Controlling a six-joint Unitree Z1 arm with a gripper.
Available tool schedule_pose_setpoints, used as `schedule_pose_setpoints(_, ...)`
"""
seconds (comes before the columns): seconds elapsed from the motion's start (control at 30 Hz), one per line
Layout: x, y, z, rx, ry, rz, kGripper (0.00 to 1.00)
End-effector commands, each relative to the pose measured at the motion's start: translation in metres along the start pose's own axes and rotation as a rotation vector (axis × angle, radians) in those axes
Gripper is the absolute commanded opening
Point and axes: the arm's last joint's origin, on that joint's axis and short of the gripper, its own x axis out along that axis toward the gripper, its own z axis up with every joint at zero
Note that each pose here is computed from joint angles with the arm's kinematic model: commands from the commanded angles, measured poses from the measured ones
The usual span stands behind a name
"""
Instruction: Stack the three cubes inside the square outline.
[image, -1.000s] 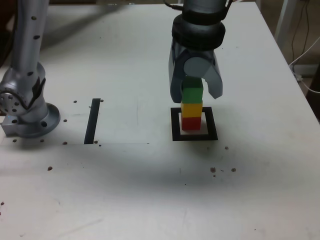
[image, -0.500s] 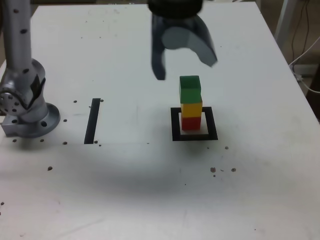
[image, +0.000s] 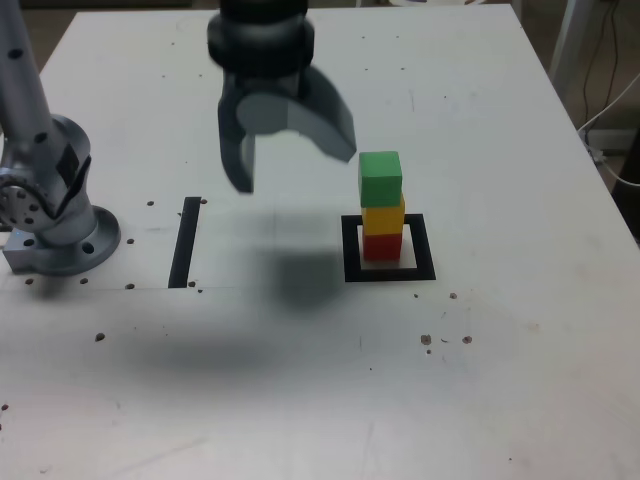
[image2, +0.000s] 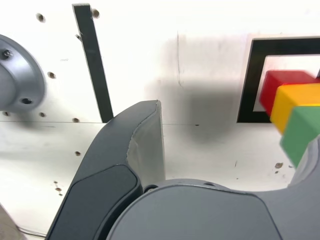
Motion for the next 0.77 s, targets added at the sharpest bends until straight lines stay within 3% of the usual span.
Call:
schedule_pose_setpoints(0.0, 0.029, 0.002, -0.019, -0.005, 0.083, 0.001, 0.99)
schedule_pose_setpoints(0.13, 0.043, 0.004, -0.033, -0.006, 0.119, 0.002, 0.99)
schedule_pose_setpoints(0.27, 0.057, 0.007, -0.049, -0.017, 0.13, 0.0, 1.0)
schedule_pose_setpoints(0.47, 0.077, 0.014, -0.073, -0.033, 0.176, 0.025, 1.0)
schedule_pose_setpoints(0.73, 0.079, 0.014, -0.078, -0.002, 0.17, 0.027, 1.0)
